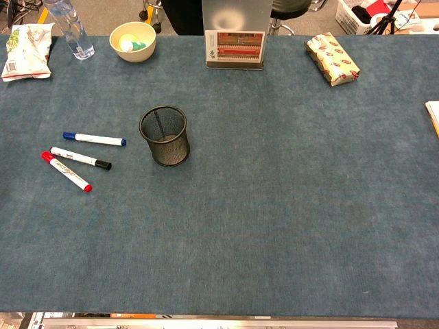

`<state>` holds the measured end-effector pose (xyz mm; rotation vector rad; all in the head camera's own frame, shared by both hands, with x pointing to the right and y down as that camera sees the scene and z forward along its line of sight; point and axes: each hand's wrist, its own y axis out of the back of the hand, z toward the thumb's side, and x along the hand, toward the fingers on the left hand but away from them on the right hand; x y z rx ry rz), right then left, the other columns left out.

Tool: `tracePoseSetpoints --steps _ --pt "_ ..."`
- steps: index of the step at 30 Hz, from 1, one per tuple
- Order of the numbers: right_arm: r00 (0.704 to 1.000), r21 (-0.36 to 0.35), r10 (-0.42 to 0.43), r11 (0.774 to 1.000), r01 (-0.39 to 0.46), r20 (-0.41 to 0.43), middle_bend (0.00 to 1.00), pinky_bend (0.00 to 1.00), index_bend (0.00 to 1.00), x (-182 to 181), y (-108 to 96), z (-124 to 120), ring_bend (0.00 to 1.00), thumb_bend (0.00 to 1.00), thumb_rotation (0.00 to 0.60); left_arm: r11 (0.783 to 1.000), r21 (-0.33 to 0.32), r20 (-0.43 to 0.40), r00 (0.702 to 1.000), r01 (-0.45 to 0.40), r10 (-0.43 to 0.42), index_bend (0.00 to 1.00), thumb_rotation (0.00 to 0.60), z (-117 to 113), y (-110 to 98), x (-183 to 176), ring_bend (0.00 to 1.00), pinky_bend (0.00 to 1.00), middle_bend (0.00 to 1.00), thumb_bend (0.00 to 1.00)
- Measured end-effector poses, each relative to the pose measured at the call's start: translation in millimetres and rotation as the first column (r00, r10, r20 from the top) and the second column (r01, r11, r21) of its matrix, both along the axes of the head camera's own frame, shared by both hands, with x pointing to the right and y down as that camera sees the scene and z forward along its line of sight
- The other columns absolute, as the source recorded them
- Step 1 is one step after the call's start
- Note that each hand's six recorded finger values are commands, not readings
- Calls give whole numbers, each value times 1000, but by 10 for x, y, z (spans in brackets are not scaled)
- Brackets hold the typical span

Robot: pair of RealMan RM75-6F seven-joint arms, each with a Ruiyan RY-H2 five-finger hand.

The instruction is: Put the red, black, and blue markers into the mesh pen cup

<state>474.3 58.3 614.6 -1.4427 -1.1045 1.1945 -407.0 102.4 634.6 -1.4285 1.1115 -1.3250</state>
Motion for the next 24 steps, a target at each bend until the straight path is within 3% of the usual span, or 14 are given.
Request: tracePoseSetpoints --steps 4,7,13,24 --pt "1000 8 -14 1000 14 7 170 301 144 -49 21 -21 126 0 600 999 -50 -34 999 -16 14 598 600 83 39 48 144 185 296 262" --pt "999 5 -35 999 35 17 170 301 144 -102 32 -30 126 0 600 995 -93 -75 997 -39 32 550 600 151 53 97 42 104 172 262" --pt "997 -11 -72 997 72 6 170 301 144 -163 -39 -51 126 0 600 980 -172 -93 992 -105 90 430 600 296 21 193 0 66 10 262" --pt "992 -14 -123 992 122 -39 171 301 144 -262 -166 -158 126 0 600 939 -275 -65 978 -207 196 236 600 541 -72 339 0 53 0 262"
